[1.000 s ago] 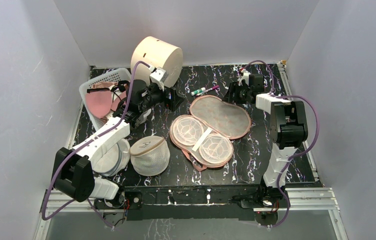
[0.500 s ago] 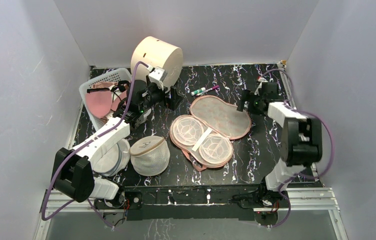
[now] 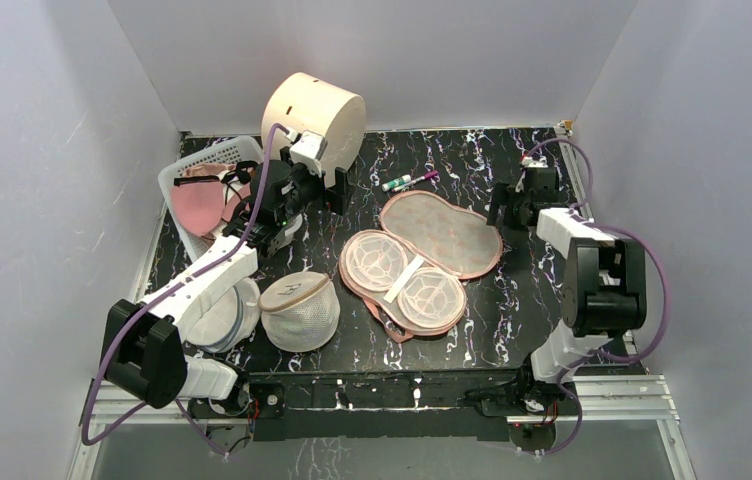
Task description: Unzip the laundry bag and remove the bra
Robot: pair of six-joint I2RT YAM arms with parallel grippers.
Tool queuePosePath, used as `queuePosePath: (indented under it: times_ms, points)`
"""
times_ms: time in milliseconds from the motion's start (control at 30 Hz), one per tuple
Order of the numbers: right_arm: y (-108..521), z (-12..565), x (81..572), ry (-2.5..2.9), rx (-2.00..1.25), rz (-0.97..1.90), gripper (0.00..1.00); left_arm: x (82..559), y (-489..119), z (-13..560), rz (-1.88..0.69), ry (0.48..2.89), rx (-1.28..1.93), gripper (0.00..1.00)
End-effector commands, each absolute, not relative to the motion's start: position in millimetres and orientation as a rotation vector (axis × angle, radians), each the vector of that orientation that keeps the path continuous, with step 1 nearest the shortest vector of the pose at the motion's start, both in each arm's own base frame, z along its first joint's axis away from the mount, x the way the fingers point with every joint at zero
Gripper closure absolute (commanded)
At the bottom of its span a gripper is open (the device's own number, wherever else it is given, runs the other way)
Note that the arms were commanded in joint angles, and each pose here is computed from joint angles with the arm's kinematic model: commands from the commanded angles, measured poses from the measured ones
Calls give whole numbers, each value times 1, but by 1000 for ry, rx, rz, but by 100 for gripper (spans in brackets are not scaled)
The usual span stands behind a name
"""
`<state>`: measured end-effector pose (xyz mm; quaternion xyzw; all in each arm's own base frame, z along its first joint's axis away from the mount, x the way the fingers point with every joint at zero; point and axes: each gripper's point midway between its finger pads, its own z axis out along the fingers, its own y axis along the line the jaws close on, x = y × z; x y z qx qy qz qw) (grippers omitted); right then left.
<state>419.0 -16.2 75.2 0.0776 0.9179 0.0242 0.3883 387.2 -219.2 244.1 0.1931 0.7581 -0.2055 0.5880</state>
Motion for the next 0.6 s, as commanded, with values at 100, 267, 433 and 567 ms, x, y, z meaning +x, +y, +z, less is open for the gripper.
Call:
queuePosePath:
  times_ms: [100, 267, 433, 567]
  points:
    - [-5, 50, 430, 2426, 99, 95, 18, 384, -221, 260, -492, 1719, 468, 2]
    - [-4, 31, 435, 2481, 104, 21, 27, 385, -220, 258, -484, 1724, 468, 2]
    - [13, 19, 438, 2519, 22, 1, 40, 384, -219, 260, -479, 1718, 472, 2]
    - [20, 20, 437, 2513, 13, 51, 59, 385, -219, 257, -473, 1724, 475, 2]
